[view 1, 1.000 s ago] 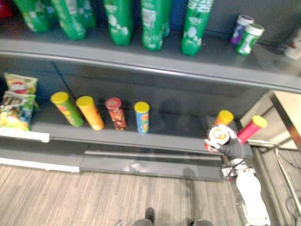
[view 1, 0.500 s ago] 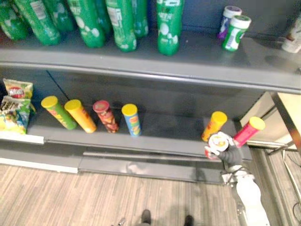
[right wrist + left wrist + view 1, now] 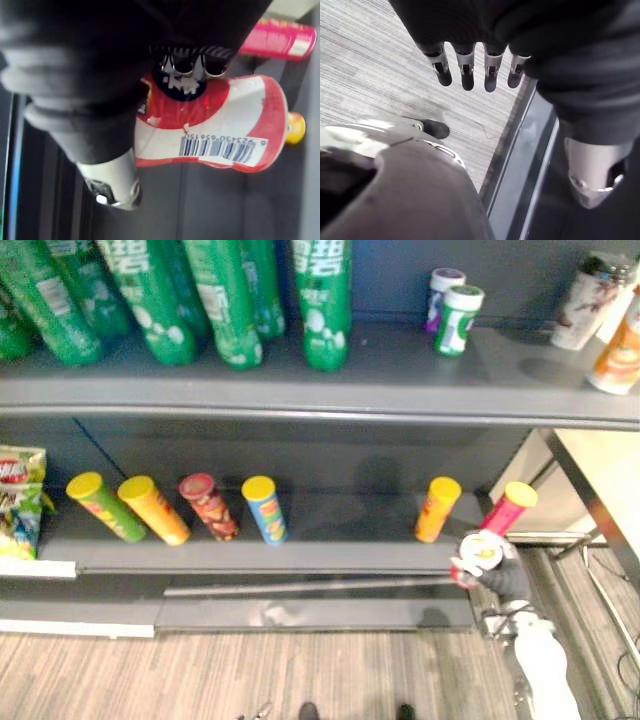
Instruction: Put the gum and the chips on the shelf.
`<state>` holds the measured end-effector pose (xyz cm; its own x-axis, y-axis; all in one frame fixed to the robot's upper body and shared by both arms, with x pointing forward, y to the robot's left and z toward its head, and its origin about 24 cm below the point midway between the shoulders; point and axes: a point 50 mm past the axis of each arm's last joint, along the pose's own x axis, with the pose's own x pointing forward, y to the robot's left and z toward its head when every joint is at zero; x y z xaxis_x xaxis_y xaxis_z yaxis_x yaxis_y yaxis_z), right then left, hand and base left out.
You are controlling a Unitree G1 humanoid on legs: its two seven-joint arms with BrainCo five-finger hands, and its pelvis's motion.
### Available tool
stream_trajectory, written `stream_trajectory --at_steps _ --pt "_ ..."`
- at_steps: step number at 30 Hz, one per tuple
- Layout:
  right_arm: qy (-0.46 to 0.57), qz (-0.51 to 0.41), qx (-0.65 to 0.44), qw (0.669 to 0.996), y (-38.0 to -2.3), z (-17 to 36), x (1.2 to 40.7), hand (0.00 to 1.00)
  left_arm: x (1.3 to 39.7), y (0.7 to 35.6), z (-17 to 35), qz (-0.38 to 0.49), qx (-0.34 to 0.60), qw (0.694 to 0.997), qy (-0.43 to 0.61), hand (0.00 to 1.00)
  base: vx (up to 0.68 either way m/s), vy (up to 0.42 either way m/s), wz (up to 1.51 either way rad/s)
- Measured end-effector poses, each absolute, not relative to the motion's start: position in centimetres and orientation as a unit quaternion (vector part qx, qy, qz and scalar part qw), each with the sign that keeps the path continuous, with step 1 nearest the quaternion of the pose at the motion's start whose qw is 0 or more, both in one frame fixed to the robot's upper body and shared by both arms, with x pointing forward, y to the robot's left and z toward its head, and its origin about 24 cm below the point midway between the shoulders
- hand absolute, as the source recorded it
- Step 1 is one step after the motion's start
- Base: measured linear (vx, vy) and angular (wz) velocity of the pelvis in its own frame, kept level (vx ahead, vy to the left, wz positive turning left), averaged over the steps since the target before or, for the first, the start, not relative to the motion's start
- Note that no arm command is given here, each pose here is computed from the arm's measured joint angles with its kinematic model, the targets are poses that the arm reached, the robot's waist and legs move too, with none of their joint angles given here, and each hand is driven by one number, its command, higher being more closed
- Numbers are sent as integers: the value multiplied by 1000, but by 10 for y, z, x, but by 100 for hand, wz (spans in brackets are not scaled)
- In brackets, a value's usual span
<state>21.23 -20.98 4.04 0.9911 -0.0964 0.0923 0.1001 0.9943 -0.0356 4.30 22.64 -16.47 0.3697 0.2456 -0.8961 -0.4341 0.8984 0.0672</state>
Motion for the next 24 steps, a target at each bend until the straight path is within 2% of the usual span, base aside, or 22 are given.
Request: stream_trajectory --at_steps 7,14,20,24 --pt "-138 -146 -39 979 -255 86 221 100 44 224 -166 188 -79 822 532 0 -18 3 -21" --pt "-249 -185 -64 949 -286 146 227 100 44 221 -167 175 -77 823 535 0 -32 -3 -10" --pt "-333 -171 -71 924 -289 197 243 100 41 223 -167 166 -70 820 543 0 -28 -1 1" --pt "-370 -125 -75 918 -275 227 265 100 32 226 -167 156 -56 813 558 0 -1 0 1"
